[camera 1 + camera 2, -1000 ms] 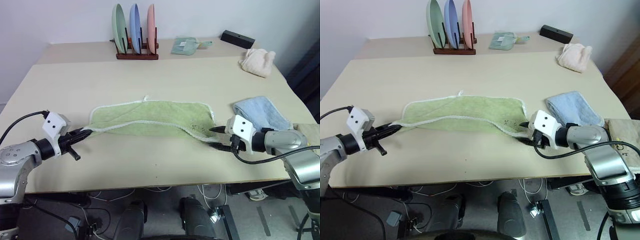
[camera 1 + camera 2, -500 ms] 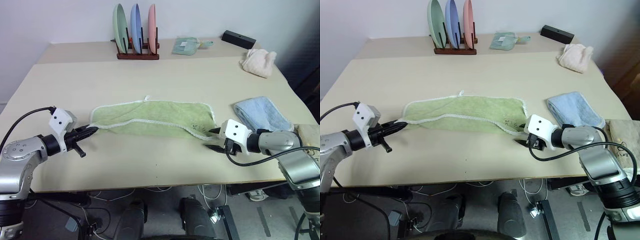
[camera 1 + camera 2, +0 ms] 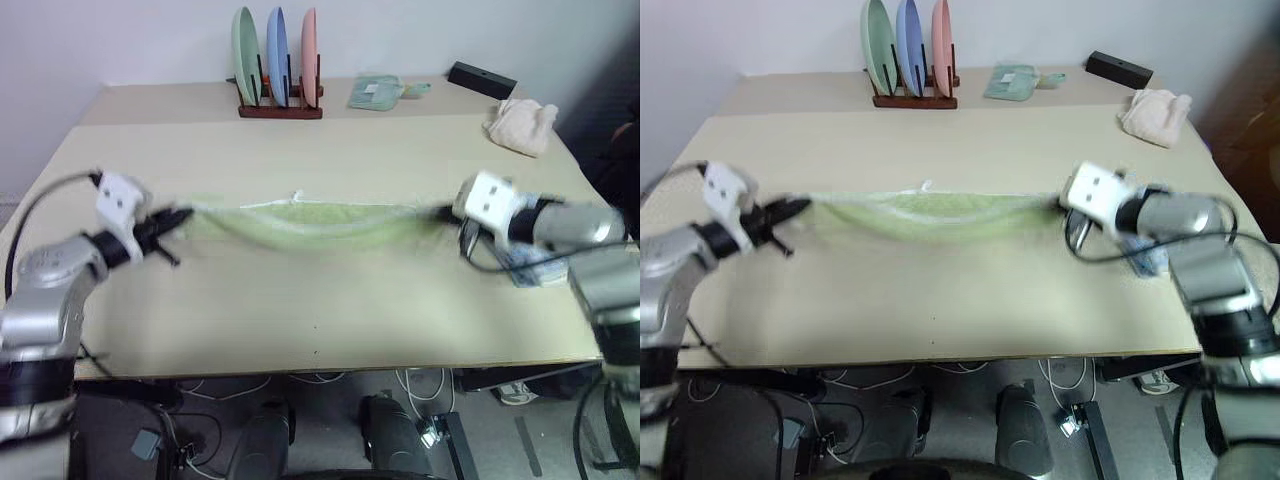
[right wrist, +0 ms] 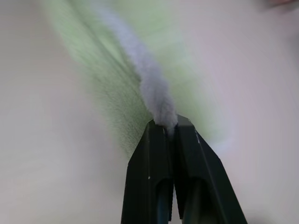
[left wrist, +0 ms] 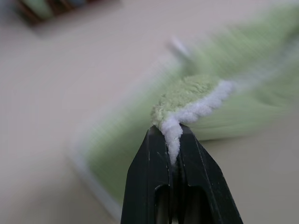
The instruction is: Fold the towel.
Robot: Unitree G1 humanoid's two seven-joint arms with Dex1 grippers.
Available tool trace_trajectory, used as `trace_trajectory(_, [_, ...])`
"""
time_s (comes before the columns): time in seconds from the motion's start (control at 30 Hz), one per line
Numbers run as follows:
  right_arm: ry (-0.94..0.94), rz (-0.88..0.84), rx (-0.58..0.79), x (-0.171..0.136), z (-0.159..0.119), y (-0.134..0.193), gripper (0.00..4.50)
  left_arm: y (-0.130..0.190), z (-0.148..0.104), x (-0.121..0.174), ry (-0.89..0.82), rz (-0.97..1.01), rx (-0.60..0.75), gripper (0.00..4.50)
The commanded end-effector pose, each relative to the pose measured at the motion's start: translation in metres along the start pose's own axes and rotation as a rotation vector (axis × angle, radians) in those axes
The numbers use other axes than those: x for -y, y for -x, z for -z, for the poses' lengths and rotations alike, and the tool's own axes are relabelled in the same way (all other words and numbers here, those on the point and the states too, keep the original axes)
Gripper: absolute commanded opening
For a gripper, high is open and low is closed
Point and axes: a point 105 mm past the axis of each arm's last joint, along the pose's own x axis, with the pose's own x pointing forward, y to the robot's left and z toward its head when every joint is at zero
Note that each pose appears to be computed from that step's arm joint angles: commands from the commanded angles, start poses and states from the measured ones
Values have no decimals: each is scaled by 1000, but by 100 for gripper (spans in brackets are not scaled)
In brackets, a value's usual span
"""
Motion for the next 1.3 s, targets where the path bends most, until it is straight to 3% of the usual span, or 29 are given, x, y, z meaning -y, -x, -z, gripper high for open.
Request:
trace_trajectory(0.03, [137,303,18,73,-19,-1,6,-17,-64,-66,-119,-339,197,0])
trace_trajectory(0.17, [208,495,140,128,-67,8,6,-13,-139,-113,-49,-551,460,0])
trace_trajectory(0.23, [223,474,191,128,-80,7,6,-15,-145,-115,9,-512,506,0])
trace_trajectory(0.33, [220,368,235,109,-83,1,6,-21,-121,-101,-4,-405,453,0])
trace_trajectory(0.5, [161,129,220,50,-61,-4,6,-13,-49,-58,-15,-142,237,0])
trace_trajectory(0.63, [37,-187,109,-26,-23,15,6,29,16,2,12,146,-25,0])
trace_trajectory(0.83, [-141,-536,-100,-96,14,70,6,91,49,38,129,327,-306,0])
trace_trajectory(1.0, [-187,-530,-134,-99,22,80,6,110,53,48,124,380,-395,0])
trace_trajectory(1.3, [-128,-366,-94,-62,27,41,6,69,52,34,98,313,-321,0])
